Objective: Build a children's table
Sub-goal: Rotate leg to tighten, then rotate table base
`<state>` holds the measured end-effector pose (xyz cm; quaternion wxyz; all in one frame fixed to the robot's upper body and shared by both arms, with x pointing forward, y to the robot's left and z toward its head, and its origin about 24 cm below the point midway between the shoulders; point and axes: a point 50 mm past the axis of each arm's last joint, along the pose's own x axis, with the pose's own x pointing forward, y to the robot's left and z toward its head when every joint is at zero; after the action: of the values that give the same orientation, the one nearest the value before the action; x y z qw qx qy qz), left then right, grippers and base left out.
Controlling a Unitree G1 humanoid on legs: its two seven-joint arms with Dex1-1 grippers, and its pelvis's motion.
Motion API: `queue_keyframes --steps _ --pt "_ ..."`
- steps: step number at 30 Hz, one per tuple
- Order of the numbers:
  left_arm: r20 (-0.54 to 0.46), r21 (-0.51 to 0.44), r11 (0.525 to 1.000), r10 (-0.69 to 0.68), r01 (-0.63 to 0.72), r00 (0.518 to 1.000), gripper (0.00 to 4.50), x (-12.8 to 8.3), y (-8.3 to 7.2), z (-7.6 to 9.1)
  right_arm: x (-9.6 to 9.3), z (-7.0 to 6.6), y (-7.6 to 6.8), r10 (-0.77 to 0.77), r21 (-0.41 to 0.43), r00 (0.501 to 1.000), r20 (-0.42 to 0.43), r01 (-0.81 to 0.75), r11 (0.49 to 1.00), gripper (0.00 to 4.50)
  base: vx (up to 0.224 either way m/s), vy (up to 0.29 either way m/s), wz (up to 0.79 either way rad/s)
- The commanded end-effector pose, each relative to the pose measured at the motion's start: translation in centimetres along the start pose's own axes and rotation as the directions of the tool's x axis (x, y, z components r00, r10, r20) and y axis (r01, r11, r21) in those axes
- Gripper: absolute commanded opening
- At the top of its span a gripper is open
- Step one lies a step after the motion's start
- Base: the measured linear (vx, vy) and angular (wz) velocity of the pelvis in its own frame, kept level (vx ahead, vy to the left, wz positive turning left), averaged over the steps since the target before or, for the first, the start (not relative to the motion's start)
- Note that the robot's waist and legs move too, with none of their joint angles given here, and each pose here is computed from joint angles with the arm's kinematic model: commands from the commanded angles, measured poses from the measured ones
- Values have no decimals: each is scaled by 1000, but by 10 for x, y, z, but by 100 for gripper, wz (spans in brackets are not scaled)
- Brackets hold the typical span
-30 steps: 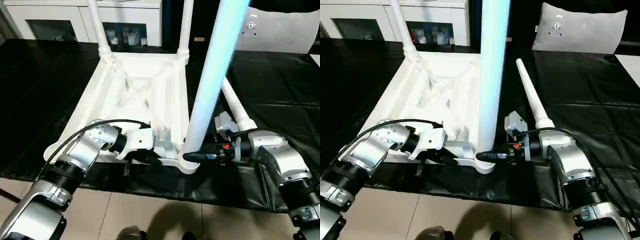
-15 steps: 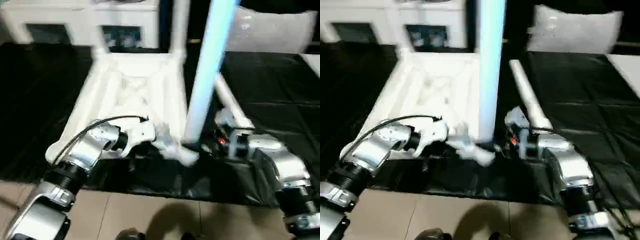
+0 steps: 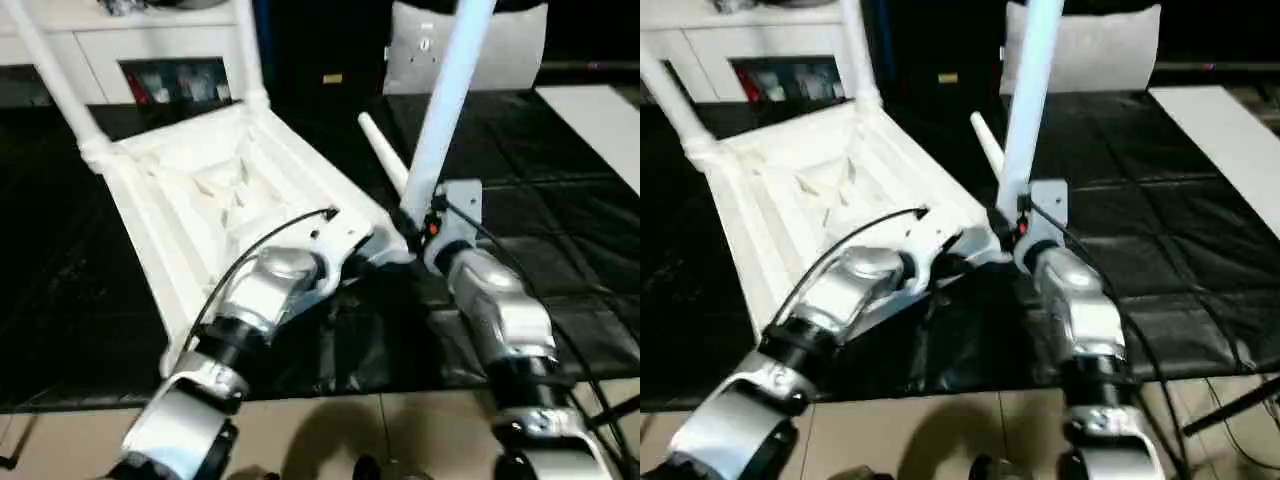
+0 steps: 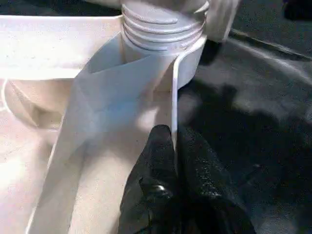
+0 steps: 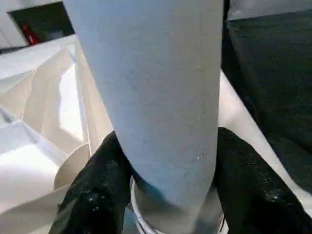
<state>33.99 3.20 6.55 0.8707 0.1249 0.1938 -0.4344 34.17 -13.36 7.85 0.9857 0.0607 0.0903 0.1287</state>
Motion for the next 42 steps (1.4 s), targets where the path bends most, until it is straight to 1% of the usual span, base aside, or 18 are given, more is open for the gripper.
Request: queue_keyframes --steps 1,3,4,9,11,12,13,16,19,22,27,29,31,32,34,36,40,42 --pt "128 60 994 81 -89 988 0 -9 11 35 -2 -18 20 111 45 992 -58 -109 993 279 0 0 0" --pt "114 67 993 88 -96 990 0 -10 12 33 -5 -17 16 109 30 993 -54 -108 994 283 0 0 0" --pt "102 74 991 101 -109 990 0 -11 15 31 -9 -16 10 104 12 993 -52 -103 995 316 0 0 0" --pt "69 78 983 161 -166 985 0 -15 23 25 -20 -10 -3 98 -30 995 -14 -99 995 343 0 0 0" --pt "51 41 975 216 -218 975 0 -17 31 21 -29 -6 -9 102 -35 994 26 -101 994 363 0 0 0" --pt "51 39 975 216 -218 975 0 -17 31 21 -30 -6 -9 102 -36 994 27 -101 994 371 0 0 0" --pt "48 33 975 217 -218 975 44 -17 31 20 -32 -5 -10 109 -46 993 38 -107 993 382 0 0 0" --pt "56 23 977 212 -213 976 61 -18 32 21 -40 -8 -10 112 -26 994 8 -112 993 410 0 0 0" --pt "103 -5 973 230 -230 968 98 -18 34 25 -44 -11 -7 134 -51 991 -9 -134 990 437 0 0 0" --pt "172 -70 969 245 -236 954 100 -30 44 28 -46 -13 -4 147 -60 989 -24 -148 987 445 0 0 0" --pt "218 -61 972 233 -225 948 100 -41 49 32 -48 -15 -1 181 -80 981 -69 -186 979 445 0 0 0" --pt "204 45 972 215 -229 955 100 -56 56 29 -46 -20 3 208 -98 971 -119 -220 971 445 0 0 0" --pt "158 70 955 274 -287 949 100 -73 68 25 -42 -22 5 227 -109 962 -153 -245 963 445 0 0 0" --pt "158 70 955 274 -287 949 81 -73 68 25 -42 -22 5 227 -109 962 -153 -245 963 449 0 0 0" --pt "75 185 910 362 -370 929 62 -104 88 20 -37 -27 7 243 -114 946 -216 -271 956 450 0 0 0" --pt "-3 265 880 409 -393 913 62 -127 99 15 -33 -29 7 249 -119 937 -243 -284 951 450 0 0 0" --pt "-137 342 857 452 -386 881 24 -163 109 6 -26 -31 11 271 -134 925 -266 -314 940 450 0 0 0" --pt "-249 403 835 493 -373 834 11 -186 114 -4 -18 -31 17 298 -149 914 -274 -347 926 450 0 0 0"
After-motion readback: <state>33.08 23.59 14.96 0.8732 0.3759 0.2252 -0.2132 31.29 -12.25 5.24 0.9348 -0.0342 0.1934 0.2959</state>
